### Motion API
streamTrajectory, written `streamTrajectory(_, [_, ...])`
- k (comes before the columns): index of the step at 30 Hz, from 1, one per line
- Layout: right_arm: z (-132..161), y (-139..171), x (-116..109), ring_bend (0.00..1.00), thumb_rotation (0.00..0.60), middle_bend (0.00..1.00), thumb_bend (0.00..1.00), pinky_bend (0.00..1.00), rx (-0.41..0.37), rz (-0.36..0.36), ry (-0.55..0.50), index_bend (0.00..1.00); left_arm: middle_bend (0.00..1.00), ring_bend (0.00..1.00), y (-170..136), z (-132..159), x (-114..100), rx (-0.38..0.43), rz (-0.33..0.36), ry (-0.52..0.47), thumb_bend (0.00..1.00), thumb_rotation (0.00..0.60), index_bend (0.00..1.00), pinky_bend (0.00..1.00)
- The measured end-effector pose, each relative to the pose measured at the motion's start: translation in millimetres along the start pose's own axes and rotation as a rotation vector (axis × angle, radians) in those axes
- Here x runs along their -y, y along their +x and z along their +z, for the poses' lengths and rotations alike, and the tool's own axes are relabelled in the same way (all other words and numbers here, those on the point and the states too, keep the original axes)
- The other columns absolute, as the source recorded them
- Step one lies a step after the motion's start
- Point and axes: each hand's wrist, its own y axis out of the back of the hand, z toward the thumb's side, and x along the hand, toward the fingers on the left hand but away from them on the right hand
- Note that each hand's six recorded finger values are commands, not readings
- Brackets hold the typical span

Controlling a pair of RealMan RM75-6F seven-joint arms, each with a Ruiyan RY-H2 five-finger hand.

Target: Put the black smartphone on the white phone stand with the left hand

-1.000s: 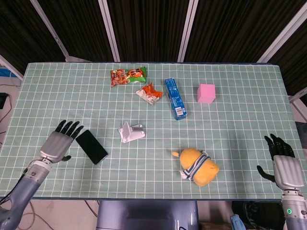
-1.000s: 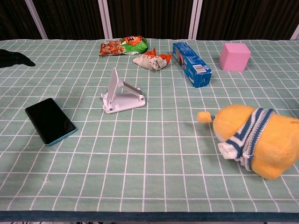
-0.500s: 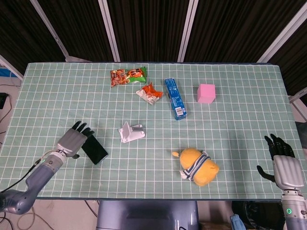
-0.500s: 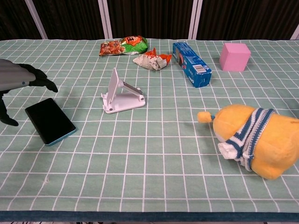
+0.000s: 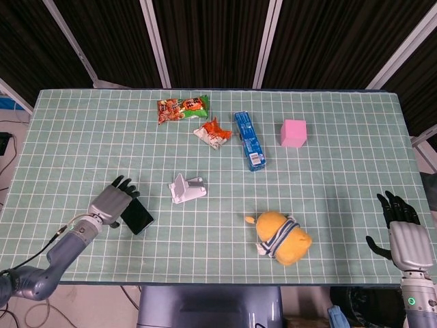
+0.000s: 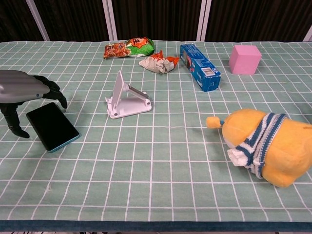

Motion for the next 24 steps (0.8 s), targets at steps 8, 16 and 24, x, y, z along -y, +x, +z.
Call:
streamTrajectory(8, [0.0,0.1,0.0,0.00,0.600,0.00,0.35,0.12,0.000,-0.001,0.000,0.00,0.19,0.00,5.7,10.2,3.3,0.019,-0.009,-0.002,0.05,0.600,0.21,0.00])
streamTrajectory(16, [0.0,0.2,0.0,0.00,0.600,0.00,0.35,0.12,0.000,-0.001,-0.002,0.00,0.21,0.00,8.5,13.9,1.9,0.027,-0.004,-0.002,0.08,0.600,0.23,0.00])
streamTrajectory(24, [-0.1,0.2,-0.1,0.00,0.600,0.00,0.35,0.12,0.000,0.000,-0.002,0.00,0.22,0.00,8.1,13.5,4.6,0.030,-0.017,-0.005,0.08,0.600,0.24,0.00])
